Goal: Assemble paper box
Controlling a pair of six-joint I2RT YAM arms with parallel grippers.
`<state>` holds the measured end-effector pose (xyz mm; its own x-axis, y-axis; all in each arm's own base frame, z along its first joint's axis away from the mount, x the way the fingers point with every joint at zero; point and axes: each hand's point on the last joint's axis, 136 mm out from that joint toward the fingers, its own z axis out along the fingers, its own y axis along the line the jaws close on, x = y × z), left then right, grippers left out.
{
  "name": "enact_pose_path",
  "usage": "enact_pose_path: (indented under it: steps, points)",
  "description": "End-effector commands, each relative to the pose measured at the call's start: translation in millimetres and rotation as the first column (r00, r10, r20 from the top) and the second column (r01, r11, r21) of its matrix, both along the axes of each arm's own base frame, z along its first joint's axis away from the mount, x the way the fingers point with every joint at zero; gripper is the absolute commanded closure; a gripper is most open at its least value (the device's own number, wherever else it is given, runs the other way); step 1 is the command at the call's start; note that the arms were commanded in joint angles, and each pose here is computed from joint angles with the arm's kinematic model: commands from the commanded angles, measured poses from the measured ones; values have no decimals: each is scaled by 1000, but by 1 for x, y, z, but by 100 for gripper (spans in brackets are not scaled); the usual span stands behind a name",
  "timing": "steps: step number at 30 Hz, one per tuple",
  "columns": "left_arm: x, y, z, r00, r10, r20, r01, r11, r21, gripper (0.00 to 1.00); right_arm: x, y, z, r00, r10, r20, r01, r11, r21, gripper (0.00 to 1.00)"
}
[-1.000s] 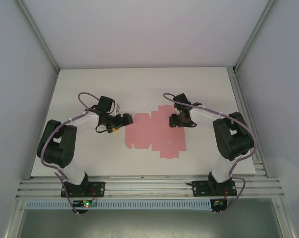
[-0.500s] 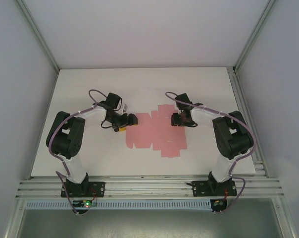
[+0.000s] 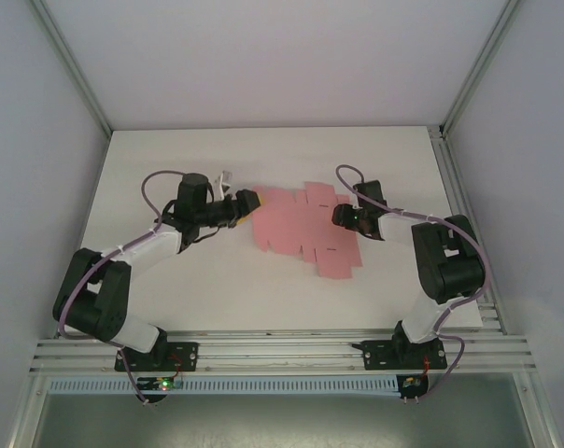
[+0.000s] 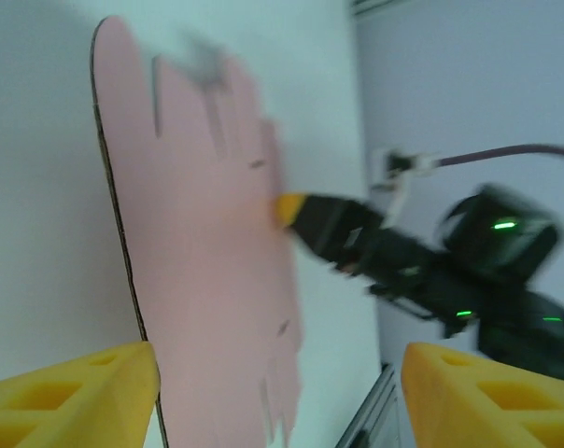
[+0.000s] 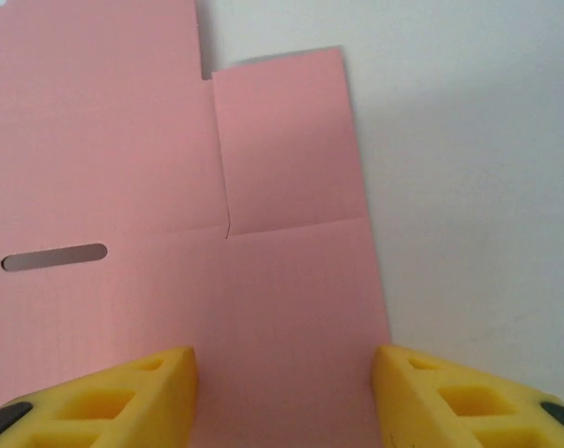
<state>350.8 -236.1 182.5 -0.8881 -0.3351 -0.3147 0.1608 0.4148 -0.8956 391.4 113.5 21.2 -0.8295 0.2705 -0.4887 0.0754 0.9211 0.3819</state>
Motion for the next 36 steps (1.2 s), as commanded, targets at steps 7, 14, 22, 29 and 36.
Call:
enact_pose_path:
  steps: [7,14,22,29,36]
  points:
    - [-7,-62,27,984,-159,77,169,974,-148,34,-61,78,-18,966,242,-95,-165,854,493,47]
    - [-20,-10,-63,986,46,-161,29,899,436,34,-69,70,-28,969,217,-117,-141,877,460,47]
    - [-26,-2,-103,960,91,-264,56,864,500,43,-69,67,-32,967,214,-135,-135,887,441,47]
    - [-25,-3,-107,958,96,-269,56,860,507,48,-68,67,-32,967,216,-137,-138,890,434,47]
    - [-21,-7,-90,978,71,-198,33,878,477,80,-67,66,-30,966,227,-125,-155,893,422,47]
